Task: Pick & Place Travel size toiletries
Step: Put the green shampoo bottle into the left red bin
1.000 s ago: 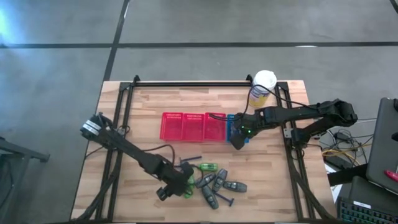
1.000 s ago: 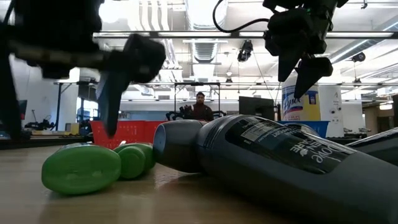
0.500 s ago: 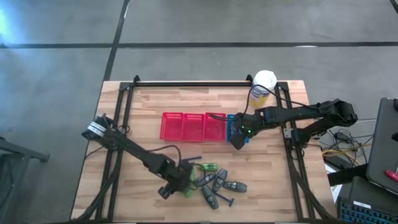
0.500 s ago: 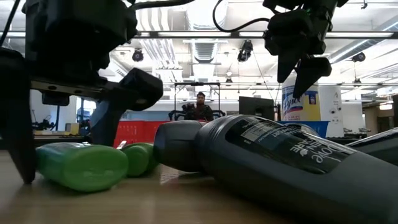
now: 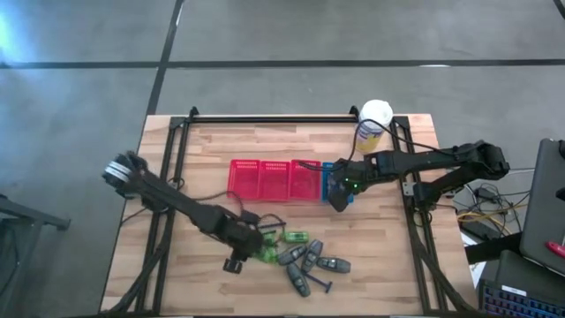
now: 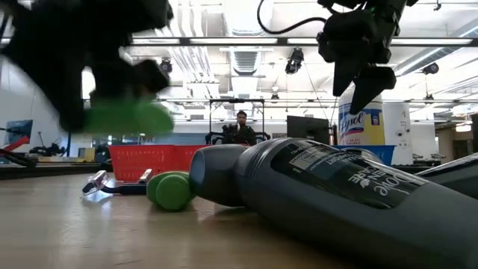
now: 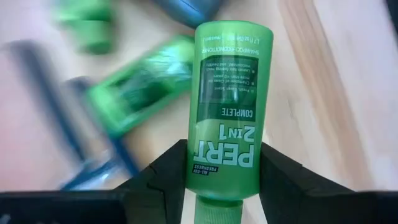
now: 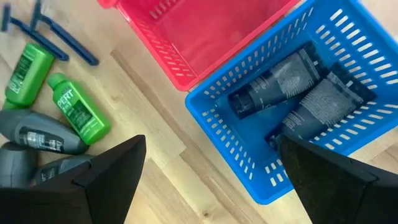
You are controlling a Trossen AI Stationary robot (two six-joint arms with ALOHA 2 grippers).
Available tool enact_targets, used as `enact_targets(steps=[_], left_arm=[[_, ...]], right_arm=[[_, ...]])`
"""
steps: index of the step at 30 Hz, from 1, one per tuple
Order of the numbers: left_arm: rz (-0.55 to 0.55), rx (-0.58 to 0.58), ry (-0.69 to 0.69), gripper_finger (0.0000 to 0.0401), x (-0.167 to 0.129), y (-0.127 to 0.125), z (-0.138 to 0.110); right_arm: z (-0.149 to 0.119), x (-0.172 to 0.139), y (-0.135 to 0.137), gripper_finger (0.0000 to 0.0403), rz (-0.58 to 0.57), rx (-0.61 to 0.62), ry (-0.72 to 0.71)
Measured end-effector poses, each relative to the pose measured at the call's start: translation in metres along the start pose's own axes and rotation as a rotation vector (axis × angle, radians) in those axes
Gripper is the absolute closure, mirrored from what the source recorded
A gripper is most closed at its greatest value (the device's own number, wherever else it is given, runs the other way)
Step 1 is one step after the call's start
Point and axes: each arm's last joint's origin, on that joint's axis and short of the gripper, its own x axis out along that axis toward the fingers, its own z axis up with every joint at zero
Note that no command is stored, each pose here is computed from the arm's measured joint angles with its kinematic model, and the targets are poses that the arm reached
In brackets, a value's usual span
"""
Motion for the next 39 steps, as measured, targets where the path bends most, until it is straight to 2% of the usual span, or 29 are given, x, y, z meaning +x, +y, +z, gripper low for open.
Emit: enact_targets(steps=[2,3,6,8,10,12,15,17,19,21,24,27,31,39], left_arm=[[0.085,-0.155,-0.095,0.0243,-0.029,0.002,0.001],[0.154,-0.272,-0.161,0.0243,-0.043,0.005,0.001],[0.388,-0.759,-0.386,0.0243,-0.081,0.020,-0.009],[0.496,-1.066,-0.528,0.0243,-0.100,0.033,-0.022],[0.590,-1.266,-0.641,0.0243,-0.110,0.045,-0.037],[0.644,-1.380,-0.697,0.0243,-0.113,0.059,-0.049],[0.641,-1.457,-0.660,0.0243,-0.104,0.080,-0.058],[0.607,-1.466,-0.639,0.0243,-0.093,0.093,-0.060],[0.618,-1.459,-0.612,0.0243,-0.082,0.105,-0.062],[0.677,-1.482,-0.546,0.0238,-0.071,0.117,-0.071],[0.654,-1.543,-0.432,0.0231,-0.056,0.132,-0.083],[0.575,-1.570,-0.423,0.0223,-0.043,0.139,-0.086],[0.539,-1.549,-0.523,0.0210,-0.040,0.143,-0.081],[0.559,-1.498,-0.487,0.0174,-0.053,0.137,-0.081]], right_arm=[[-0.001,-0.006,-0.002,0.0043,-0.009,0.015,-0.027],[-0.001,-0.010,-0.004,0.0045,-0.018,0.033,-0.044],[-0.003,-0.022,-0.009,0.0054,-0.047,0.098,-0.113],[-0.003,-0.029,-0.011,0.0060,-0.053,0.146,-0.158],[-0.003,-0.034,-0.012,0.0064,-0.047,0.180,-0.190],[-0.002,-0.036,-0.012,0.0067,-0.036,0.186,-0.210],[0.000,-0.036,-0.011,0.0063,-0.029,0.187,-0.231],[0.000,-0.035,-0.010,0.0057,-0.030,0.181,-0.239],[0.001,-0.034,-0.009,0.0050,-0.030,0.179,-0.243],[0.001,-0.033,-0.009,0.0045,-0.030,0.178,-0.242],[0.001,-0.033,-0.009,0.0043,-0.031,0.178,-0.243],[0.001,-0.033,-0.009,0.0048,-0.031,0.177,-0.243],[0.002,-0.033,-0.010,0.0058,-0.036,0.175,-0.248],[0.001,-0.033,-0.010,0.0058,-0.051,0.170,-0.252]])
